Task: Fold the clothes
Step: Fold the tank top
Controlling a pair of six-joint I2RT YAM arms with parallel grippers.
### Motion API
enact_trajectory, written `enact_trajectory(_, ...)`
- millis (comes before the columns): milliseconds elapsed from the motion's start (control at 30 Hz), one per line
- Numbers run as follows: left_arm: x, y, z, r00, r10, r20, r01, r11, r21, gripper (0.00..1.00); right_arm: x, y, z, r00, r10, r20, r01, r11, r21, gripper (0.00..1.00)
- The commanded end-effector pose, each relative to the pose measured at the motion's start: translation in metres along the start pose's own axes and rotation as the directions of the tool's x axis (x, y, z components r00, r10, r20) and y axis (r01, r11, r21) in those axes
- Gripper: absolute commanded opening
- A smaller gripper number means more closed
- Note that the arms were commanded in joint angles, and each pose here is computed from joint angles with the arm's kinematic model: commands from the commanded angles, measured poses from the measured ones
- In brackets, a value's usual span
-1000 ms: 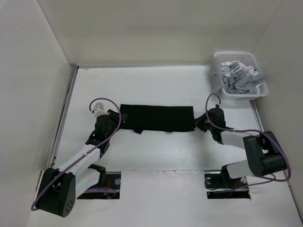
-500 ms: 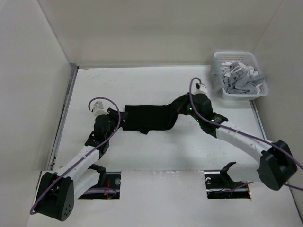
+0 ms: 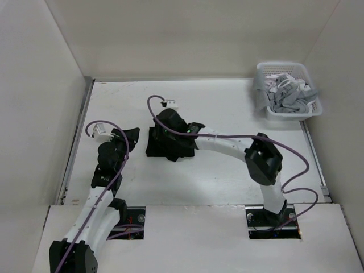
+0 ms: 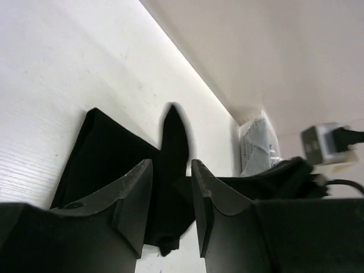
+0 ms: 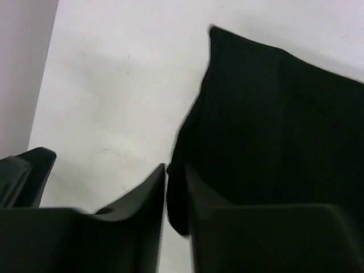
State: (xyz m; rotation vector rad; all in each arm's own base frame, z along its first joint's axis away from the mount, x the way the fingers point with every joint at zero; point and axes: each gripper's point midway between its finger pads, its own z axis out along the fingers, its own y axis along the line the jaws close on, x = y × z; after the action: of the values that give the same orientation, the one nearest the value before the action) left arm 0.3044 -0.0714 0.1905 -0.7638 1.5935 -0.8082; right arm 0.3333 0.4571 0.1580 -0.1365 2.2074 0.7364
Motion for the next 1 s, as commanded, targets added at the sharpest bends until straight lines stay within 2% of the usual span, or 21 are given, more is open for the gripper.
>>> enact_trajectory(0, -0.012, -0.010, -0.002, 1.000, -0.028, 0.007, 0.028, 0.999, 0.027, 0.33, 0.004, 0.024, 0.004, 1.000, -0.011, -0.028, 0.011, 1.000, -0.017, 0.33)
enact_trajectory(33, -0.012, -0.009, -0.001, 0.999, -0.032, 0.004, 0.032, 0.999, 0.028, 0.33, 0.005, 0.029, 0.002, 1.000, -0.007, -0.029, 0.006, 0.999, -0.031, 0.42)
enact_trajectory(67, -0.012, -0.008, 0.000, 0.999, -0.035, 0.000, 0.035, 0.999, 0.028, 0.33, 0.003, 0.033, -0.003, 1.000, -0.008, -0.017, 0.007, 0.999, -0.053, 0.46)
enact_trajectory(167, -0.009, -0.012, 0.004, 0.999, -0.036, -0.012, 0.036, 0.999, 0.032, 0.33, -0.010, 0.034, -0.030, 0.999, 0.012, 0.045, -0.007, 0.994, -0.105, 0.48)
enact_trajectory(200, -0.006, -0.015, 0.006, 0.999, -0.034, -0.021, 0.034, 0.999, 0.040, 0.33, -0.015, 0.028, -0.037, 0.997, 0.023, 0.069, -0.015, 0.993, -0.115, 0.46)
enact_trajectory(267, 0.004, -0.024, 0.011, 0.999, -0.029, -0.045, 0.032, 0.998, 0.062, 0.32, -0.027, 0.005, -0.043, 0.993, 0.054, 0.102, -0.042, 0.993, -0.108, 0.33)
enact_trajectory(400, 0.038, -0.035, 0.026, 0.992, 0.013, -0.122, -0.003, 0.997, 0.079, 0.28, -0.011, -0.029, -0.041, 0.997, 0.062, 0.049, -0.057, 0.994, -0.098, 0.06)
enact_trajectory(500, 0.061, -0.030, 0.031, 0.983, 0.037, -0.179, -0.025, 0.998, 0.066, 0.19, 0.005, -0.051, -0.056, 0.995, 0.042, 0.085, -0.033, 0.994, -0.108, 0.03)
enact_trajectory(600, 0.067, -0.012, 0.029, 0.979, 0.086, -0.183, -0.084, 0.996, 0.023, 0.19, 0.013, -0.076, -0.083, 0.988, 0.029, 0.149, -0.012, 0.993, -0.118, 0.03)
enact_trajectory(800, 0.033, 0.050, 0.013, 0.985, 0.152, -0.083, -0.165, 0.971, -0.174, 0.38, -0.006, -0.152, -0.134, 0.953, 0.050, 0.300, -0.044, 0.999, -0.024, 0.12)
enact_trajectory(867, 0.020, 0.067, 0.008, 0.986, 0.158, -0.046, -0.165, 0.956, -0.242, 0.44, -0.022, -0.177, -0.140, 0.935, 0.083, 0.345, -0.095, 0.995, 0.018, 0.22)
enact_trajectory(967, 0.006, 0.087, 0.003, 0.983, 0.182, -0.027, -0.181, 0.928, -0.325, 0.50, -0.046, -0.201, -0.146, 0.900, 0.134, 0.414, -0.169, 0.984, 0.049, 0.42)
